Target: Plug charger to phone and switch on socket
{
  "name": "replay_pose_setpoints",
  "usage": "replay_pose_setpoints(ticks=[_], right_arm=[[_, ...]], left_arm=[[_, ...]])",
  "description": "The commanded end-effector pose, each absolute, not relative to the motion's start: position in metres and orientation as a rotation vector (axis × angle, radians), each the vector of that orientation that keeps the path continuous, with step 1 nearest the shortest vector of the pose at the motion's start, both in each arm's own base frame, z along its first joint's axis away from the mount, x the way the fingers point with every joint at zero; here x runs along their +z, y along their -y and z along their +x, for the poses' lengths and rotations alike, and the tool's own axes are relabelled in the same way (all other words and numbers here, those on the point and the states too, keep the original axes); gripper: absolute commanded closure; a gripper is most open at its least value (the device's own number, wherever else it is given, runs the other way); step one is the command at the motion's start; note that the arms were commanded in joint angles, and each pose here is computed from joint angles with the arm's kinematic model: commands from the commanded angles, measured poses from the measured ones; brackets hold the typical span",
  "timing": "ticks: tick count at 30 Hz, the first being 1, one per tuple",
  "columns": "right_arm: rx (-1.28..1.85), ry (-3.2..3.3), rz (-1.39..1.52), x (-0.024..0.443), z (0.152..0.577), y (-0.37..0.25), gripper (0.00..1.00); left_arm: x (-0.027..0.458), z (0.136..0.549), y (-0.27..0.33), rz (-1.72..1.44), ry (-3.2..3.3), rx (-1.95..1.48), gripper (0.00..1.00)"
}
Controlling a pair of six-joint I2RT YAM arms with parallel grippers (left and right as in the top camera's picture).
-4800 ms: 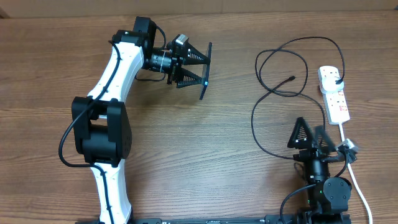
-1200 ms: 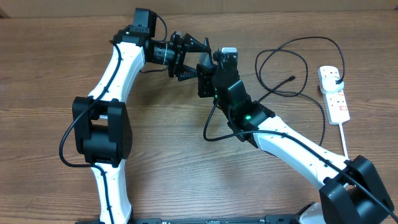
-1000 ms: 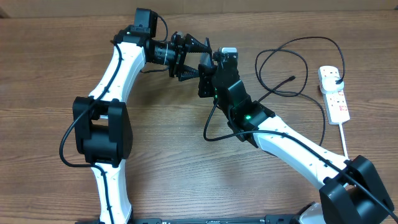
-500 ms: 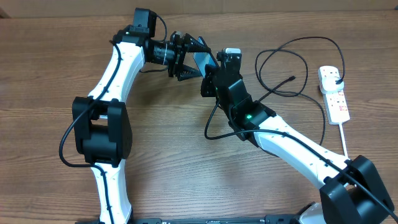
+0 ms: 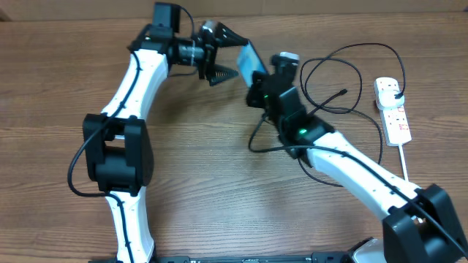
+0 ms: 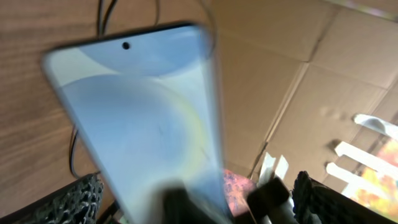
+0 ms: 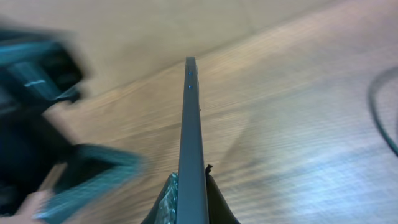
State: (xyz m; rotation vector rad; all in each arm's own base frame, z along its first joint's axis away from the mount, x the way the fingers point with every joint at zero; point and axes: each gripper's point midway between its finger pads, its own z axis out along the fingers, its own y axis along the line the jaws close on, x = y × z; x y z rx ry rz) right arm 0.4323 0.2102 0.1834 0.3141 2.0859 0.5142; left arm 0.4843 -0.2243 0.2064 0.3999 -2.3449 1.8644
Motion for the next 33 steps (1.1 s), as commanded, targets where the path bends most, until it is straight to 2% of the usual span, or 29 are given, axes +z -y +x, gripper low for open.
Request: replay_pose_setpoints(ticks=[1, 7, 15, 20, 25, 33], right_arm=[[0.739, -2.009, 0.497, 0.23, 0.434, -0.183, 0.96], [1.126, -2.129, 0.581, 0.239, 0.412, -0.177, 0.96], [1.341, -2.315, 0.638, 0.215, 0.376, -0.2, 0.96], [1.421, -2.333, 0.676, 0.219, 0.364, -0.23, 0.96], [1.426, -2.333, 0.834, 0.215, 0.357, -0.245, 0.96], [1.394, -2.289, 1.008, 0.211, 0.361, -0.243, 0.96]], left_arm=[[0.239, 0.492, 0.191, 0.335, 2.376, 1.992, 0.0], [0.258, 0.485, 0.153, 0.288, 2.597, 1.993, 0.0], [0.236, 0.419, 0.123, 0.358, 2.858, 1.479, 0.0], [0.23, 0.397, 0.138, 0.372, 2.775, 1.412, 0.0], [0.223, 0.389, 0.172, 0.428, 2.712, 1.346, 0.0], [0.203, 0.382, 0.198, 0.557, 2.764, 1.105, 0.0]])
